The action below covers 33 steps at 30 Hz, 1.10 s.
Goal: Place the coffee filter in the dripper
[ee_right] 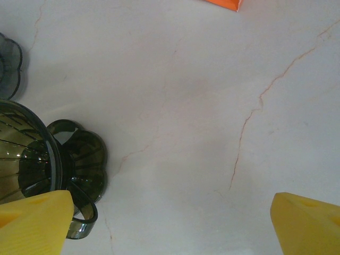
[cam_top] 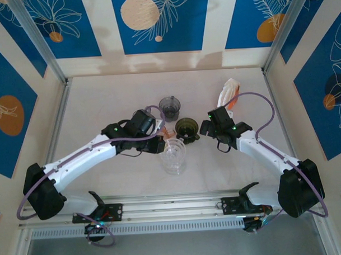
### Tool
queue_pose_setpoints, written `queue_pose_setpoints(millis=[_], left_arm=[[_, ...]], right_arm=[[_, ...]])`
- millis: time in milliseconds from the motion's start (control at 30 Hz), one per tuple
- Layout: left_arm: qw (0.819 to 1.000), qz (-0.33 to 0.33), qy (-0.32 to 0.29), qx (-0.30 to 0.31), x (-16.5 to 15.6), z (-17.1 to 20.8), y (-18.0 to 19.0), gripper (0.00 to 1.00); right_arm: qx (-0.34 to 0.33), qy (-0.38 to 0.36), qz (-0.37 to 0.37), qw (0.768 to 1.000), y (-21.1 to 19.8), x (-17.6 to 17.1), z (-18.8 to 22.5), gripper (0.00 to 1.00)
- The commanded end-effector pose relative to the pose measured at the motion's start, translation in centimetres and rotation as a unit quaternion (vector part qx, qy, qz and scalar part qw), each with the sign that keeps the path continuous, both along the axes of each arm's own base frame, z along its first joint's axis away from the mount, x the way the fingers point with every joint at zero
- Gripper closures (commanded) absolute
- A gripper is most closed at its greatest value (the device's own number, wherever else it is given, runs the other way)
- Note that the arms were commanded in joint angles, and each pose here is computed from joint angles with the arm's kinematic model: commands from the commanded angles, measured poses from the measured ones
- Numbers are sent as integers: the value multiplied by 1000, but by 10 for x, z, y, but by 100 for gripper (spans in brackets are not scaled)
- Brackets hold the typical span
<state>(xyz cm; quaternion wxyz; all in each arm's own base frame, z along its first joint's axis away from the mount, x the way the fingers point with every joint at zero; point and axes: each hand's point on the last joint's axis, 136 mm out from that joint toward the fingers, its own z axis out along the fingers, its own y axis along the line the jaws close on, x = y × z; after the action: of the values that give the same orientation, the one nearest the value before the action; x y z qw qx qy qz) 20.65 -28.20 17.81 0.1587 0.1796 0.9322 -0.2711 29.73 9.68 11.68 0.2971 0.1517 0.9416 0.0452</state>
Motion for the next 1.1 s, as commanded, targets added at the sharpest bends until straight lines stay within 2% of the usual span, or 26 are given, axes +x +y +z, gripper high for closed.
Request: queue_pose_setpoints(millis=[0,200,500,800,933,967,1067], left_arm=[[1000,-15,-15,-9,1,13,-7,84],[1000,-16,-10,-18,2,13,-11,77],[1000,-8,-13,-25,5,14,-13,75],[999,20,-48,-12,14,25,2,44],[993,55,-99,-14,27,46,18,18],[991,65,-113,-16,30,51,22,1],[981,98,-165,-22,38,68,38,0]], right_arm=[[3,7,-2,1000,-2,-4,-3,4],[5,9,-3,1000,-2,-6,-5,4],[7,9,-4,1000,-2,-6,-5,4],[14,5,-5,1000,-1,-9,-2,4],[21,-6,-4,1000,-1,-10,5,4],[24,-11,-3,1000,-1,-10,7,4],[37,-27,1,999,1,-8,18,6]])
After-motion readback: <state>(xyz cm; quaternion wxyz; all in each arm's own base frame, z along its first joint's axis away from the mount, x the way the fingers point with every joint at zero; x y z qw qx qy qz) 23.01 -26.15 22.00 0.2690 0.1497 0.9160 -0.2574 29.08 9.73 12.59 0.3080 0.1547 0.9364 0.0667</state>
